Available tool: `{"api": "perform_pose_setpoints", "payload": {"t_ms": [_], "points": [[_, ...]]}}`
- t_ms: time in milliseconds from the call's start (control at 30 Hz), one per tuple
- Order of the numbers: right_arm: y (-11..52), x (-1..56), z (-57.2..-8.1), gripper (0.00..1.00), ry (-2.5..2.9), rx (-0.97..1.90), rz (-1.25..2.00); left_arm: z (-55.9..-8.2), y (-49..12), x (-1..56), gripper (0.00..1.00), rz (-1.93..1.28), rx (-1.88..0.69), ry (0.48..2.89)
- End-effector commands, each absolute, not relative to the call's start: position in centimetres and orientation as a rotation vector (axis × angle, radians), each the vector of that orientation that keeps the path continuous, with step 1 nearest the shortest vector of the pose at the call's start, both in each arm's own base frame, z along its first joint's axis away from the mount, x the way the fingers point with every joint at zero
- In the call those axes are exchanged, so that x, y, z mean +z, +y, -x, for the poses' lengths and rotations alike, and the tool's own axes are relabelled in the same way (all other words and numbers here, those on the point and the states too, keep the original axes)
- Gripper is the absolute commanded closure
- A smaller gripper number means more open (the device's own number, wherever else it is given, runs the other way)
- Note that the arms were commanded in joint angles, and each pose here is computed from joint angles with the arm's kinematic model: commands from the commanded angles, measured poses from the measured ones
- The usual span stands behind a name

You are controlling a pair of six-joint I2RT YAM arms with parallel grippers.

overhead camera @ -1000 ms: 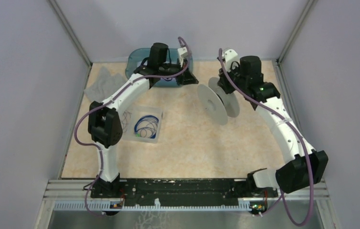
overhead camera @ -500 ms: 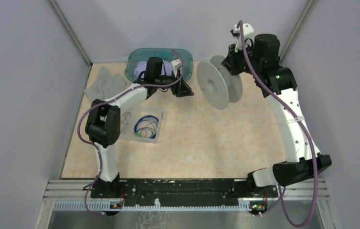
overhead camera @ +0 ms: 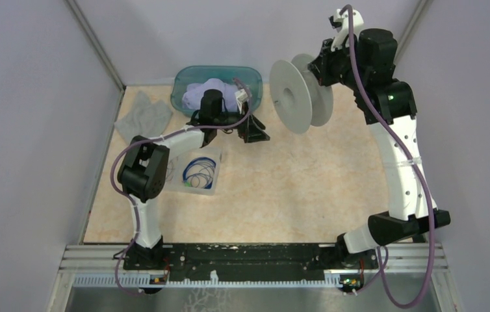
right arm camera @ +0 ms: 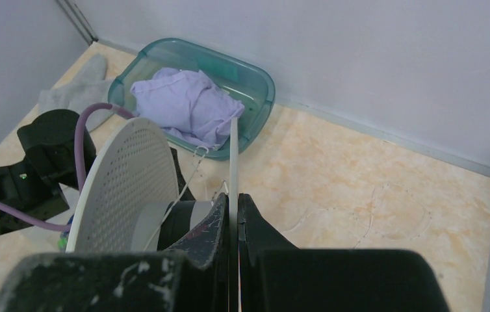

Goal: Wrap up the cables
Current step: Wrap the cable around the cable reel.

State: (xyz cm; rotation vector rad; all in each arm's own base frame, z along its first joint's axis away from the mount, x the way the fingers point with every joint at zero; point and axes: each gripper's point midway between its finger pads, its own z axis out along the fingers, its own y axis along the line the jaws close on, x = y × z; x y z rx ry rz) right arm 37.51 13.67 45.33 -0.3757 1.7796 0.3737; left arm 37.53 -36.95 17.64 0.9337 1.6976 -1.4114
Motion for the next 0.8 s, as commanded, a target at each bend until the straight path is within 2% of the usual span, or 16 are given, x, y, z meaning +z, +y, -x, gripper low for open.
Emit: {"api": "perform_pose_setpoints", "payload": {"t_ms": [0,133,267,300,400,567,767], "points": [[13.6,49.8,-36.9,1.00,1.658,0.409,0.333,-37.3,-39.4,19.4,0.09,-0.999,-1.398,1.568],[13.6,50.1,-36.5,1.00,1.653,0.418,0.330,-37.5,-40.9,18.3,0.13,-1.008,-1.409,1.562],[13.5,50.2,-36.2,1.00,1.651,0.418,0.329,-37.8,-41.3,17.0,0.23,-1.000,-1.422,1.562],[13.5,50.1,-36.1,1.00,1.651,0.419,0.328,-37.9,-41.3,16.8,0.28,-1.002,-1.423,1.560],[13.2,49.9,-36.2,1.00,1.656,0.401,0.319,-37.5,-41.5,16.1,0.48,-1.016,-1.456,1.565],[11.7,49.7,-37.3,1.00,1.665,0.319,0.264,-35.5,-41.0,15.5,0.98,-1.081,-1.486,1.557],[9.6,48.4,-39.9,1.00,1.683,0.250,0.160,-31.4,-41.8,13.7,1.00,-1.290,-1.385,1.607]]}}
